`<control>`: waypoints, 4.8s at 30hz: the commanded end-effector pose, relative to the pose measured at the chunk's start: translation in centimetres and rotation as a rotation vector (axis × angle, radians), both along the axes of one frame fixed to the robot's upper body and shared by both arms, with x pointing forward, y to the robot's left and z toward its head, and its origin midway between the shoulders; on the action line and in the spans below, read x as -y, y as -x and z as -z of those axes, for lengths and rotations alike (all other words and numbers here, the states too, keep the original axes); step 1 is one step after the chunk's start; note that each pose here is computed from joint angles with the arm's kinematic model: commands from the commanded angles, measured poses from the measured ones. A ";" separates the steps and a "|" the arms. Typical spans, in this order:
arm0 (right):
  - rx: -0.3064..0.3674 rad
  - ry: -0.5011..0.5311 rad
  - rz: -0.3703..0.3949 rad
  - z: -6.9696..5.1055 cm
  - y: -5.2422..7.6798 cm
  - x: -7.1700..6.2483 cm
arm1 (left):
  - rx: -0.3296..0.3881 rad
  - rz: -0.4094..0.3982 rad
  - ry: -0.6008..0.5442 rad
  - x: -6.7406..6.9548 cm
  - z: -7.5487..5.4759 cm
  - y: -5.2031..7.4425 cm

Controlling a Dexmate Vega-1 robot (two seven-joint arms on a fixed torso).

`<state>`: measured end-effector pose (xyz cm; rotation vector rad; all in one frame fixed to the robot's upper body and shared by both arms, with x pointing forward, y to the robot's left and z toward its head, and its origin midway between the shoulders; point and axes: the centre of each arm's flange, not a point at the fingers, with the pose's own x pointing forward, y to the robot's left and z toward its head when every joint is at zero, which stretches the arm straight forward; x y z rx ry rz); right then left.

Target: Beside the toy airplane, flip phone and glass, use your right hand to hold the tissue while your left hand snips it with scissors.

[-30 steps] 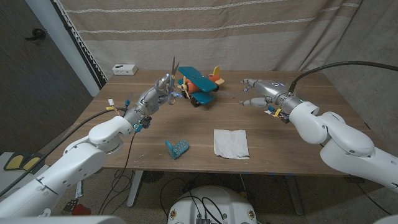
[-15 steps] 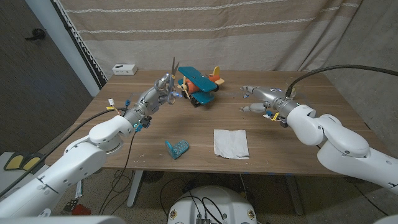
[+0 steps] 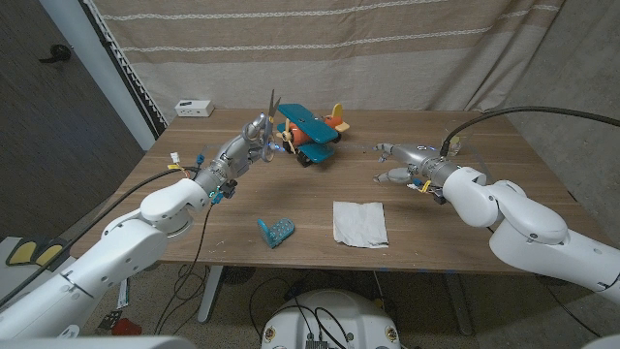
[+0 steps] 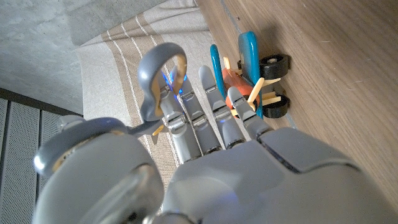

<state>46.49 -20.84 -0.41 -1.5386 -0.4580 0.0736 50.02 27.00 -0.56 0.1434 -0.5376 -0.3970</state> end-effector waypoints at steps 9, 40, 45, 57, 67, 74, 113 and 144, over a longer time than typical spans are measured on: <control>-0.103 0.006 0.005 1.2 -0.1 -0.5 | -0.014 0.028 -0.031 0.0 -0.8 -0.8; -0.204 -0.043 0.014 2.3 -0.1 -1.1 | -0.028 0.046 -0.057 -1.3 -0.9 -0.7; -0.224 -0.029 0.015 2.6 -0.2 -1.3 | -0.029 0.051 -0.055 -1.4 -0.9 -0.9; -0.298 0.004 0.016 3.3 -0.9 -1.6 | -0.019 0.050 -0.045 -1.6 -0.8 -1.0; -0.317 0.006 0.013 4.2 -1.0 -1.6 | -0.010 0.058 -0.054 -1.5 -1.0 -0.7; -0.338 0.043 0.025 5.0 -1.2 -1.8 | -0.003 0.055 -0.060 -1.4 -1.1 -0.5; -0.324 0.218 0.018 7.9 -3.2 -3.1 | 0.008 0.060 -0.035 -1.5 -1.1 -0.6; -0.292 0.112 -0.002 10.4 -4.3 -2.8 | -0.001 0.051 -0.016 -1.0 -0.6 -1.1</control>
